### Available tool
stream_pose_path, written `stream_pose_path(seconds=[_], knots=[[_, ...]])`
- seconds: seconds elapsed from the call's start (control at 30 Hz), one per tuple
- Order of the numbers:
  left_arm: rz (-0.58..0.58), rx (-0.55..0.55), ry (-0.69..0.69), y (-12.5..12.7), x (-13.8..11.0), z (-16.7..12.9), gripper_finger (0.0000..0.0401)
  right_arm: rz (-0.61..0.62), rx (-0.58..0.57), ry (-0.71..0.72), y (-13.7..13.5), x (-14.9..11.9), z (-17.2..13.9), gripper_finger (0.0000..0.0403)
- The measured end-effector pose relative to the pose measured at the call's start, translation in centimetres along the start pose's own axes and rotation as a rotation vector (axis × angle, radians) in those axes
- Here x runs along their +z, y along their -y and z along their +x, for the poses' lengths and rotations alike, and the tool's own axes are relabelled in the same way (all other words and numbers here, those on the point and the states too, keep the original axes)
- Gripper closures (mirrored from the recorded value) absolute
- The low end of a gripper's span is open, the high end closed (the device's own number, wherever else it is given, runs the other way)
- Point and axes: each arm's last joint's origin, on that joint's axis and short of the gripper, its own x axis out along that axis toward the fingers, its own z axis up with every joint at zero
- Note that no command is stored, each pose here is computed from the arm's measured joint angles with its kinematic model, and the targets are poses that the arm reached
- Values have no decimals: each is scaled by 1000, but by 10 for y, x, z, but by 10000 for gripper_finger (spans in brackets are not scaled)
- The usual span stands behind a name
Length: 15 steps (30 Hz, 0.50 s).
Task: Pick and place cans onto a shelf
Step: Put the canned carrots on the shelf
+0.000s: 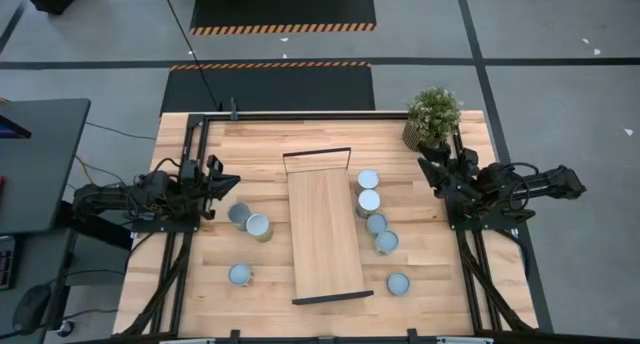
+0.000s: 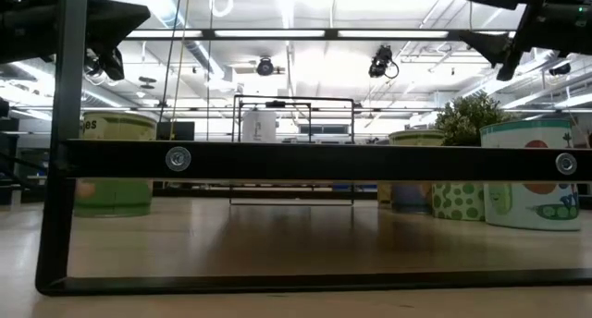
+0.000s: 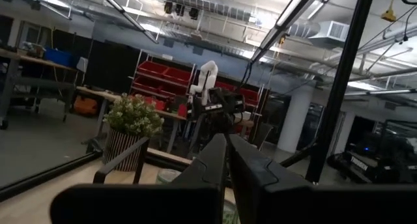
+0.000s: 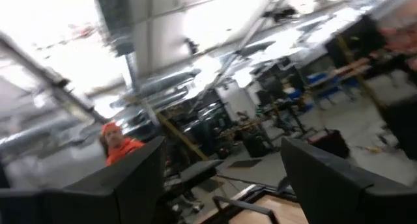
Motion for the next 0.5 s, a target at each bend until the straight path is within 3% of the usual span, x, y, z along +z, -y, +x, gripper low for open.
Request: stream_pose_path(seconds=[0.13, 0.3, 0.5], knots=[[0, -2, 9, 0, 1, 0, 378, -56, 105, -11, -3, 0, 0, 94], [3, -8, 81, 2, 8, 0, 378, -99, 99, -47, -4, 0, 2, 94], [66, 62, 132, 0, 12, -1, 378, -218, -91, -226, -7, -3, 17, 94]])
